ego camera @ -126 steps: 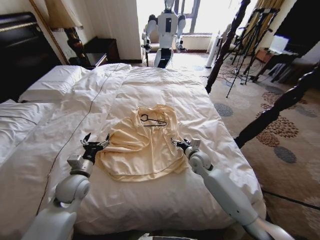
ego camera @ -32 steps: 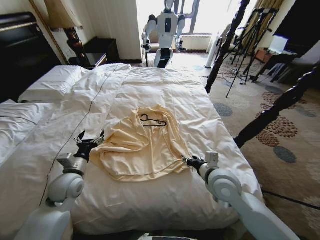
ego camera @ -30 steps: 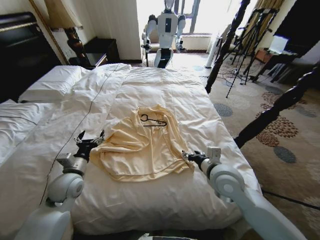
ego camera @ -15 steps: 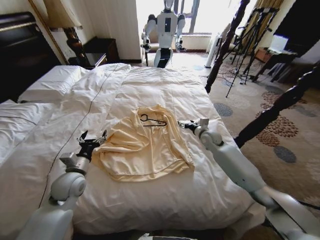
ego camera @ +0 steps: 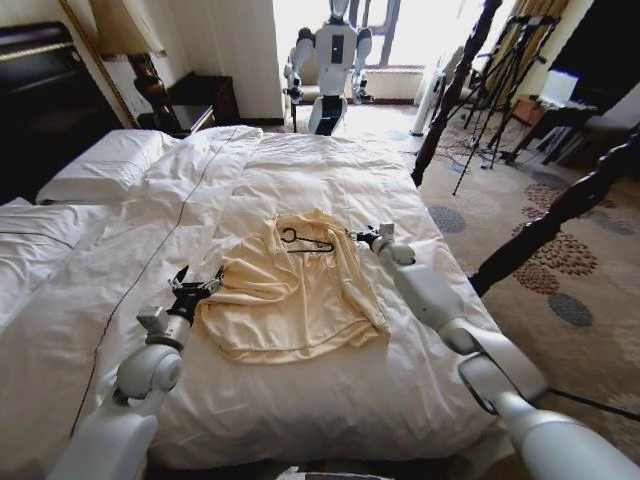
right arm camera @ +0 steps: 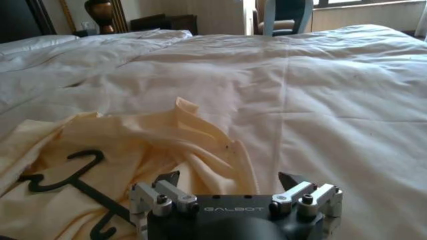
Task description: Pick up the clothes from the bed and hang them on the clothes hanger.
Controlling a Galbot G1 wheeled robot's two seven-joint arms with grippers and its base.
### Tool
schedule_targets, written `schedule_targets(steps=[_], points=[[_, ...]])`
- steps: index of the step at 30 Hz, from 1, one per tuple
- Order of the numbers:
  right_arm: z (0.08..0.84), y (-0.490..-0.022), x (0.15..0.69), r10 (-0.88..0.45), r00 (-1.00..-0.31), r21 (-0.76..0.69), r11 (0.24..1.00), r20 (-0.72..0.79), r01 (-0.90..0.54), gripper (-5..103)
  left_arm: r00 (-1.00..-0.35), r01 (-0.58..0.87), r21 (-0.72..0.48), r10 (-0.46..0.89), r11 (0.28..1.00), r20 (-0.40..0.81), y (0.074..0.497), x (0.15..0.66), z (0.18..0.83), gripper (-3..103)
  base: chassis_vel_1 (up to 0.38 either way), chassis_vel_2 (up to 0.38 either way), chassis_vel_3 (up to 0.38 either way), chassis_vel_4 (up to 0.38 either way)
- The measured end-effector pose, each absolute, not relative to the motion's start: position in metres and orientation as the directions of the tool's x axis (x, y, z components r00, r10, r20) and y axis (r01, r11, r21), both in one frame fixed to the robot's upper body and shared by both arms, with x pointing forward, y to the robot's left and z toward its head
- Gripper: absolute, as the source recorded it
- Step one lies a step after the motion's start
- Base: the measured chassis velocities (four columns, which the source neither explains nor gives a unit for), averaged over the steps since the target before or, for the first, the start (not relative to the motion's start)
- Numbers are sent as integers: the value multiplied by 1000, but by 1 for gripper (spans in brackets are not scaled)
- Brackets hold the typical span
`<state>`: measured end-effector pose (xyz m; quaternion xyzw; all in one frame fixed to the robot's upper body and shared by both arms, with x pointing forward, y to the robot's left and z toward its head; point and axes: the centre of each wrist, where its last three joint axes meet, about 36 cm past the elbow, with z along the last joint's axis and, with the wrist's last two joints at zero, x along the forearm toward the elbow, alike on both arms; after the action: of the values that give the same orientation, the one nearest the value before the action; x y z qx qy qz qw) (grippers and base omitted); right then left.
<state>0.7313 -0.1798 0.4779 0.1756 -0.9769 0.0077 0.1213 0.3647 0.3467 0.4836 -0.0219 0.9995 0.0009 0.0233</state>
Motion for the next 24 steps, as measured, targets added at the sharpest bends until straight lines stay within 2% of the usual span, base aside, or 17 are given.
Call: schedule_targets(steps=[2, 14, 17, 18, 21, 23, 24], points=[[475, -166, 734, -326, -911, 46, 944, 252, -326, 92, -998, -47, 1, -47, 999, -46, 348, 365, 483, 100, 0, 0, 0, 0], [460, -171, 731, -236, -934, -2, 969, 268, -246, 76, -998, -47, -7, -47, 999, -39, 347, 365, 478, 100, 0, 0, 0, 0], [457, -171, 727, -238, -934, 3, 969, 265, -246, 61, -998, -44, -5, -44, 999, -39, 347, 365, 478, 100, 0, 0, 0, 0], [457, -171, 727, -238, -934, 3, 969, 265, -246, 61, -998, -44, -5, -44, 999, -39, 347, 365, 478, 100, 0, 0, 0, 0], [457, -169, 721, -249, -933, 8, 967, 261, -256, 45, -998, -41, 0, -41, 999, -37, 347, 365, 478, 100, 0, 0, 0, 0], [456, -169, 720, -249, -932, 7, 966, 263, -257, 45, -998, -41, 1, -41, 999, -37, 347, 365, 478, 100, 0, 0, 0, 0], [456, -170, 720, -249, -932, 7, 967, 264, -256, 39, -999, -41, 1, -41, 999, -37, 347, 365, 478, 100, 0, 0, 0, 0]])
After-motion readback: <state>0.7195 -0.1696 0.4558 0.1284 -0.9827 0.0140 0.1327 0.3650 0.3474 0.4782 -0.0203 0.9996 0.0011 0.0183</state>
